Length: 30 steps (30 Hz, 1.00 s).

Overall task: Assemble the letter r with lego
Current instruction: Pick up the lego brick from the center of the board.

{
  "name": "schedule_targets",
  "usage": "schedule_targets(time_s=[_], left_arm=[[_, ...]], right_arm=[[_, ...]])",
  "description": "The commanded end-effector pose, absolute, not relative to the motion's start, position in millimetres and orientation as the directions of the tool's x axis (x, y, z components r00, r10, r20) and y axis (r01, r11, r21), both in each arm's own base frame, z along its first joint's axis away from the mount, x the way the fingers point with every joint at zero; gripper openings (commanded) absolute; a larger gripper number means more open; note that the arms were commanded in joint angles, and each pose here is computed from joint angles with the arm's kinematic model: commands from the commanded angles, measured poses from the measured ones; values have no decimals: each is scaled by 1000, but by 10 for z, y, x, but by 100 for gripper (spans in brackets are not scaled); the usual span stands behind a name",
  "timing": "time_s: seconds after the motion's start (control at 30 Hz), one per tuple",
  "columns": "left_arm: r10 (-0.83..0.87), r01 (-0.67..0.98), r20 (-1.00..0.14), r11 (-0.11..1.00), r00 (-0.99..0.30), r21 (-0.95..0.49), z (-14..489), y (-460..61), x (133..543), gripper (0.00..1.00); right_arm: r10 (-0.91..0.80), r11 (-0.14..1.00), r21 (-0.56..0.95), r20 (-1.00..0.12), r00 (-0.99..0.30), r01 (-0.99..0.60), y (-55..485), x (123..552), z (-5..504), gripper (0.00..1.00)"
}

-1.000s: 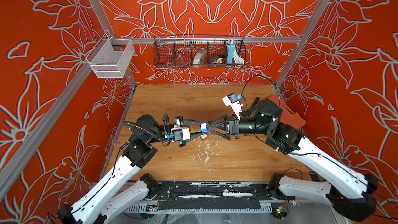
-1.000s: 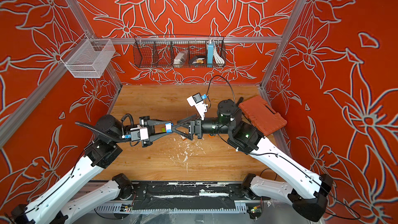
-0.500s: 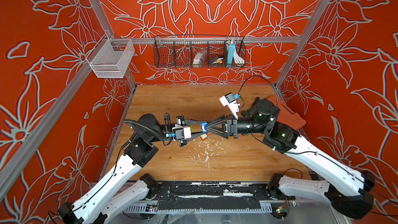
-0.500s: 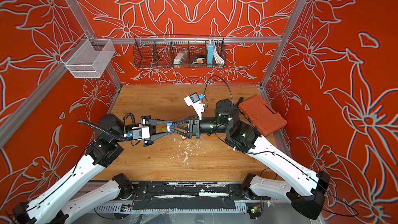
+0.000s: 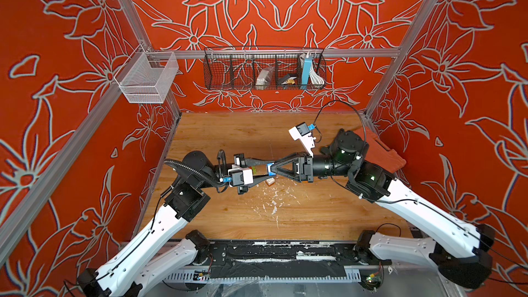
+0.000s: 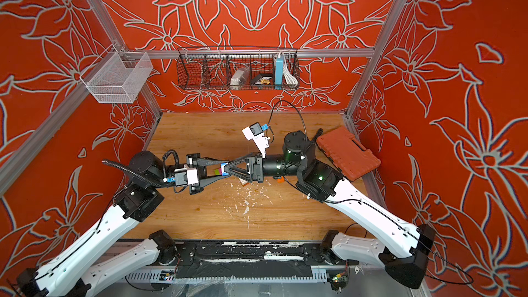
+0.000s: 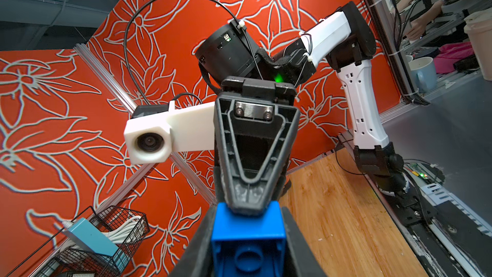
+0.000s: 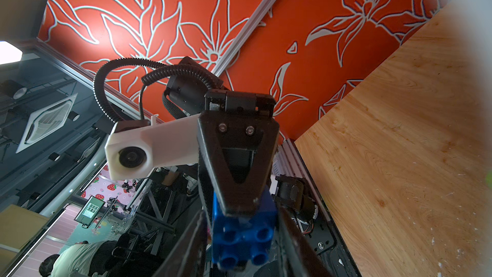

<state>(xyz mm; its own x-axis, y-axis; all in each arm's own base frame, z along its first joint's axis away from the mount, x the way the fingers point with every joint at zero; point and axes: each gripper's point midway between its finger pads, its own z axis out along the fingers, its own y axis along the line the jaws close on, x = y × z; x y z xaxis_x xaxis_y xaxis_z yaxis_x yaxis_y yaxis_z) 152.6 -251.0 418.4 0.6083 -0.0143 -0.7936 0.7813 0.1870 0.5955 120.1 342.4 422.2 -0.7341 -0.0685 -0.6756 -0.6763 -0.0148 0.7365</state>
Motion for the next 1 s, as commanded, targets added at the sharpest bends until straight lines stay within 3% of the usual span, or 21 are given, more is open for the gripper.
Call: schedule_targets(time_s=[0.0, 0.37, 0.47, 0.53, 0.57, 0.67, 0.77, 0.87, 0.97], left_arm=[[-29, 771, -780, 183, 625, 610, 4232, -2507, 1510, 0], [-29, 779, -790, 194, 612, 596, 4244, -2506, 1530, 0], [-31, 815, -829, 209, 559, 541, 4271, -2499, 1562, 34], [-23, 854, -875, 229, 484, 467, 4243, -2484, 1606, 88], [-12, 875, -899, 237, 437, 422, 4200, -2476, 1630, 99], [5, 922, -962, 285, 273, 263, 4040, -2438, 1720, 99], [-18, 897, -999, 441, 48, 35, 3837, -2310, 1965, 99], [-67, 741, -977, 641, -203, -198, 3485, -2058, 2272, 99], [-94, 518, -905, 793, -416, -321, 3043, -1775, 2454, 99]], right_arm=[[-60, -76, 717, -697, -714, -693, 3425, 1115, 4395, 43], [-52, -42, 702, -713, -700, -711, 3393, 1135, 4365, 22], [-23, 55, 670, -741, -671, -741, 3298, 1219, 4306, 11], [0, 143, 641, -762, -648, -754, 3203, 1303, 4247, 6], [7, 213, 622, -772, -636, -753, 3133, 1373, 4184, 4], [-16, 439, 552, -784, -621, -709, 2909, 1593, 3889, 0], [-71, 657, 444, -768, -636, -610, 2656, 1828, 3488, 0], [-177, 809, 299, -697, -695, -506, 2435, 1976, 3040, 0], [-279, 879, 162, -588, -759, -448, 2308, 2034, 2694, 0]])
